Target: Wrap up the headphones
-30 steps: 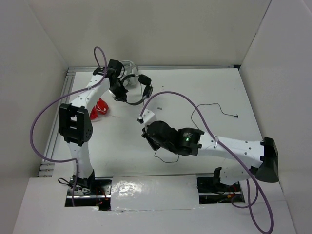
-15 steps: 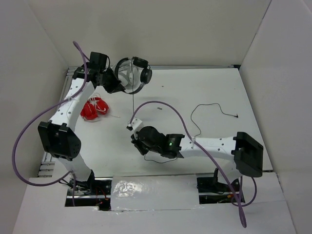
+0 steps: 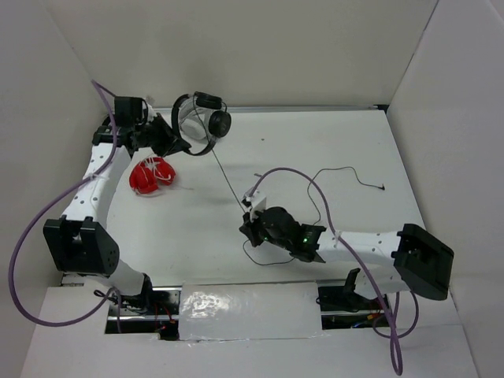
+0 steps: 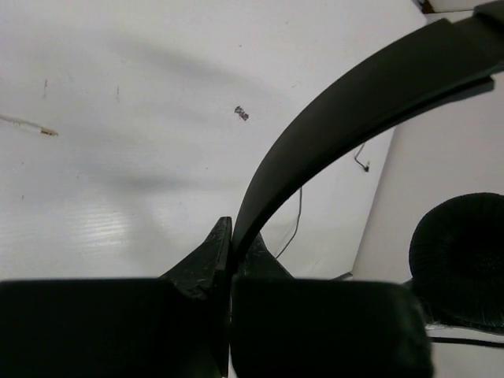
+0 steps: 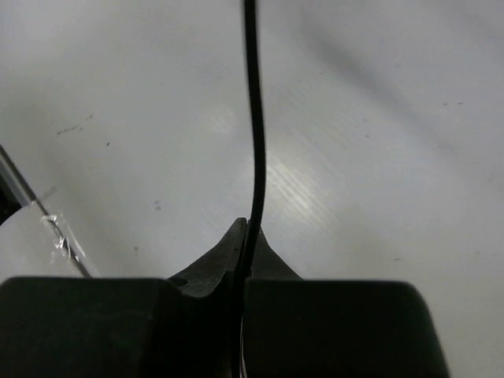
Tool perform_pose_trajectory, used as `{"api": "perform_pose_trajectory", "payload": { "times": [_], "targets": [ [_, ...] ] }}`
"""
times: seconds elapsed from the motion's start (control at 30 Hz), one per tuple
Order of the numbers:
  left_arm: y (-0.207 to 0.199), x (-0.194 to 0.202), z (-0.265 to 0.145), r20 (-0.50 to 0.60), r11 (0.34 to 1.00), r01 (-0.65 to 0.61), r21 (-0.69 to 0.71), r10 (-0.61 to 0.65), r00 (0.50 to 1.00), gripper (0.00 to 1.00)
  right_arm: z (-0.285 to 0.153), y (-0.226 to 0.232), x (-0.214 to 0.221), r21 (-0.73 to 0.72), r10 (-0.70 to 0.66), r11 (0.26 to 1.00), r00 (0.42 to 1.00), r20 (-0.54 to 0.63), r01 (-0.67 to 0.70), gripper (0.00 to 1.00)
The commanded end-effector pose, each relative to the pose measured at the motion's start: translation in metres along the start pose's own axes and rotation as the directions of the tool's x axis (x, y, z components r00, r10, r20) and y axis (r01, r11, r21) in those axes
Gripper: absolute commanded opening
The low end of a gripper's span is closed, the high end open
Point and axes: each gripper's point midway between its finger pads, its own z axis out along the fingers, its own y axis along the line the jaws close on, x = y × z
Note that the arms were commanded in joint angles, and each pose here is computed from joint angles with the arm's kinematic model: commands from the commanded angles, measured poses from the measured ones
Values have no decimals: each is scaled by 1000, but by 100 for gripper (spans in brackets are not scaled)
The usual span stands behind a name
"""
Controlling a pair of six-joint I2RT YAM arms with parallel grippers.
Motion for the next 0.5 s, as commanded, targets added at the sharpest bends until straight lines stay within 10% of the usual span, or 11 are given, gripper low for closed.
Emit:
{"api": "perform_pose_trajectory", "payload": {
  "times": [0.0,0.27,0.47],
  "targets": [
    [-55,-5,-40,77,934,-206,290,192,978,0,-6,-6,-39,-44,54,998,987,149,-48,0],
    [-101,47,-87,203,577,-565,590,571,795,0,1,-37,-53,19,2,1000,988,156,-4,0],
    [-108,82,-89,290,426,-697,577,691,662,0,-14,-89,-75,111,6,993,979,201,-29,0]
  ]
}}
